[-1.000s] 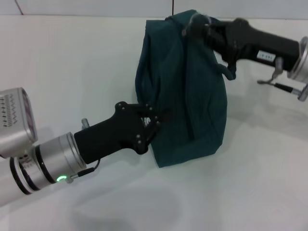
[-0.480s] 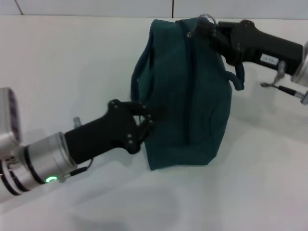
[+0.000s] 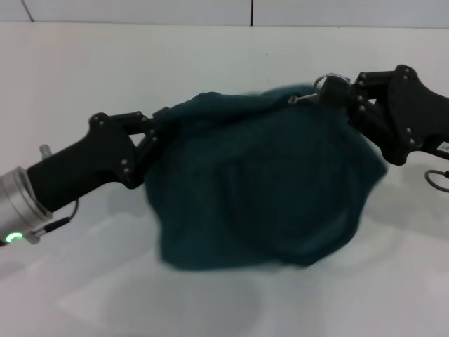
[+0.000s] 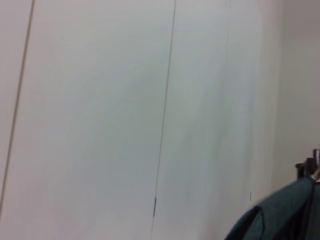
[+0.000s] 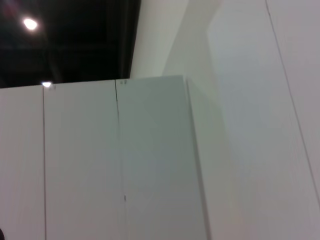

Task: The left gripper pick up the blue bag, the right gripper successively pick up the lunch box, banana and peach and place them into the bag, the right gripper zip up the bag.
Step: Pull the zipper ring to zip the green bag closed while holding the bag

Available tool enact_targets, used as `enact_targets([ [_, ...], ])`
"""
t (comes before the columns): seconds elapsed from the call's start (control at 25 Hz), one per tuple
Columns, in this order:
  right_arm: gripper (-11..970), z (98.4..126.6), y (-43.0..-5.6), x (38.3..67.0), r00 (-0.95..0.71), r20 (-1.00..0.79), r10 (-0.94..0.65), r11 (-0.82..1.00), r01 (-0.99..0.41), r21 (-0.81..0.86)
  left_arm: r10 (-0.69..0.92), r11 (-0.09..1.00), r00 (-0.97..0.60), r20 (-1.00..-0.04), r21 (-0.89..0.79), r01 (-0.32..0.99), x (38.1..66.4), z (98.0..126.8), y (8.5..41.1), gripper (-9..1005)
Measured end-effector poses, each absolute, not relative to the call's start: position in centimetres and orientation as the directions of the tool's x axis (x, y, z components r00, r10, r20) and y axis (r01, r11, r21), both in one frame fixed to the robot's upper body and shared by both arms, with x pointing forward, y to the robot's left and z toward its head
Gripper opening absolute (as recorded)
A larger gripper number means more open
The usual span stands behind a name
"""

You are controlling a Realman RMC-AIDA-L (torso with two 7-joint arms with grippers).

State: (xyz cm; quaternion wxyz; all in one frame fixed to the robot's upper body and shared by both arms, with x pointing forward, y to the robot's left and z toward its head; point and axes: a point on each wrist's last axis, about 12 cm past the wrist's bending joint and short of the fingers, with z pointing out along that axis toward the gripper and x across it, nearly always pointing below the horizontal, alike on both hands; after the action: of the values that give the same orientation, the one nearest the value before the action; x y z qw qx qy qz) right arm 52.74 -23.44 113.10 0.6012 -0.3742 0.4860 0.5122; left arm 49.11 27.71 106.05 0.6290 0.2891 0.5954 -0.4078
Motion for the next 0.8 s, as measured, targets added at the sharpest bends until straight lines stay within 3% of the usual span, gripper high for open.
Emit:
enact_targets([
  [0.36, 12, 111.7, -24.2, 53.7, -0.052, -0.973, 0.223, 0.315, -0.941, 0.122, -0.154, 0.488, -0.062, -0.986, -0.130, 0.863, 49.3, 106.0, 27.7, 54],
  [0.8, 15, 110.2, -25.8, 52.5, -0.100, -0.965, 0.241, 0.367, -0.912, 0.186, -0.167, 0.485, -0.082, -0.982, -0.155, 0.860, 49.4, 106.1, 27.7, 54],
])
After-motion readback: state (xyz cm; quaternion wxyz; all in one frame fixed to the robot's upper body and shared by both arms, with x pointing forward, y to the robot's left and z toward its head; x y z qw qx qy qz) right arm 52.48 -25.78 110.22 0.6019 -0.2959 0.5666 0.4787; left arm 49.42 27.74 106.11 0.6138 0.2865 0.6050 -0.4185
